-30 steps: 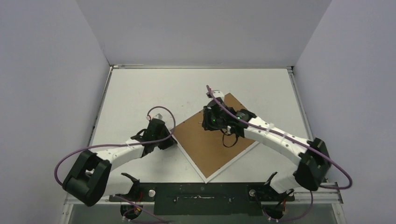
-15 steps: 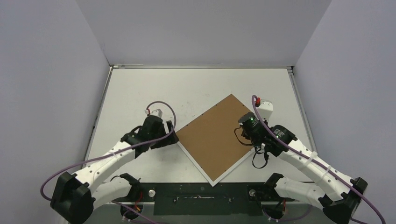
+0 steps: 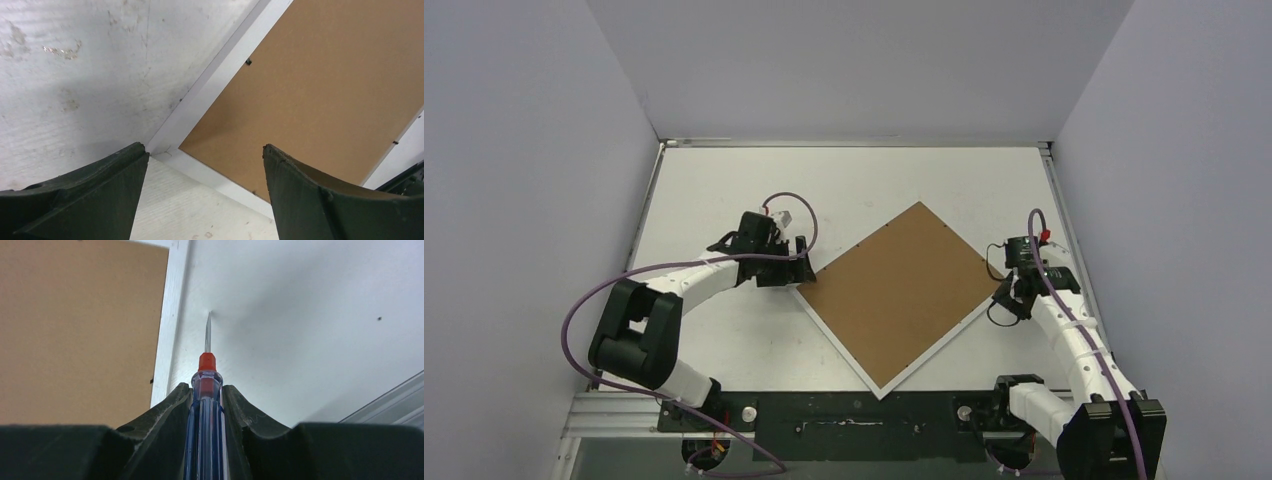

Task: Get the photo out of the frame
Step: Adjust the photo frame at the center of the board.

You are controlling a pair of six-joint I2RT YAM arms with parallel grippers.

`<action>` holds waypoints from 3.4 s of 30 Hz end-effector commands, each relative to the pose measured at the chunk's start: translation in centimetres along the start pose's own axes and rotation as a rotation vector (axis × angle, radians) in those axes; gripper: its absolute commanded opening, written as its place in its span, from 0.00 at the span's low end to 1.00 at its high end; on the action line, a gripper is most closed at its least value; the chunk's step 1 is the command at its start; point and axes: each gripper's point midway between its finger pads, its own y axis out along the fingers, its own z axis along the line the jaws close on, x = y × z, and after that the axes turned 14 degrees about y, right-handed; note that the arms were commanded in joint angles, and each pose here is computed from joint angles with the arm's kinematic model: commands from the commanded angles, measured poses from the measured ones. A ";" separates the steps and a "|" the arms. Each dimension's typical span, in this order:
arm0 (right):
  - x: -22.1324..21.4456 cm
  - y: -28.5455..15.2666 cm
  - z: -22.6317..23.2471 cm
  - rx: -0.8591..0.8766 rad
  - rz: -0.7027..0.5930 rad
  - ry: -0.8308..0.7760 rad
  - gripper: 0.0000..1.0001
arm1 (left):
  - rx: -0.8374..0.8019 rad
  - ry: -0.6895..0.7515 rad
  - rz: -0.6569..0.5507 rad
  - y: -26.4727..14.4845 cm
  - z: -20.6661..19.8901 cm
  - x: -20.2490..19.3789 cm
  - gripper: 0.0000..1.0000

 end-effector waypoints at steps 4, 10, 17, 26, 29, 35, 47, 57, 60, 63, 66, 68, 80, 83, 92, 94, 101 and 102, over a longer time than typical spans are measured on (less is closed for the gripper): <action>-1.9 0.8 3.3 0.179 0.117 -0.007 0.00 | -0.110 0.078 -0.075 0.1 -1.1 -0.5 0.83; -2.3 1.1 5.4 0.260 0.161 -0.040 0.00 | -0.062 0.031 -0.042 0.6 0.0 -2.2 0.82; -2.1 1.0 7.1 0.318 0.192 -0.133 0.00 | -0.132 0.051 -0.023 0.6 -2.1 -4.4 0.74; -1.8 1.7 7.4 0.300 0.198 -0.189 0.00 | -0.056 0.050 0.095 -0.1 -3.6 -10.7 0.39; -1.7 1.9 7.0 0.284 0.185 -0.183 0.00 | -0.057 0.057 0.033 -1.4 -4.4 -10.1 0.52; -1.4 1.8 7.1 0.281 0.171 -0.174 0.00 | 0.038 0.130 -0.193 -5.0 -4.2 -2.8 0.78; -0.9 1.3 8.1 0.314 0.178 -0.186 0.00 | -0.020 0.212 -0.049 0.8 -4.3 0.0 0.73; -0.9 1.1 8.6 0.335 0.184 -0.190 0.00 | 0.139 0.235 0.074 2.7 -1.8 -3.3 0.51; -0.9 1.2 8.6 0.334 0.183 -0.191 0.00 | 0.184 0.243 0.103 2.7 -1.5 -4.3 0.36; -0.9 1.2 8.7 0.339 0.186 -0.193 0.00 | 0.275 0.224 0.152 2.2 -1.0 -6.1 0.14; -1.0 1.2 8.7 0.344 0.191 -0.203 0.00 | 0.344 0.209 0.197 1.6 -1.1 -8.9 0.02; -1.1 1.1 8.6 0.346 0.191 -0.210 0.00 | 0.359 0.220 0.227 1.2 -1.7 -11.5 0.00; -0.1 -1.1 7.7 0.357 0.155 -0.244 0.00 | 0.396 0.137 0.255 -3.2 -2.6 -22.2 0.00; 1.0 -3.0 7.7 0.377 0.114 -0.224 0.00 | 0.400 0.150 0.251 -3.9 -3.1 -22.7 0.00; -3.3 -11.4 11.6 0.843 0.337 -0.220 0.00 | 0.328 0.105 0.176 -3.2 -5.2 -22.2 0.00; -5.2 -12.6 12.0 0.941 0.413 -0.220 0.00 | 0.313 0.076 0.149 -3.0 -5.3 -22.2 0.00; -9.8 -13.8 13.0 1.098 0.537 -0.167 0.00 | 0.281 -0.048 0.042 -3.7 -3.6 -22.1 0.00; -10.9 -13.6 13.2 1.103 0.559 -0.188 0.00 | 0.275 -0.061 0.028 -3.9 -3.4 -22.0 0.00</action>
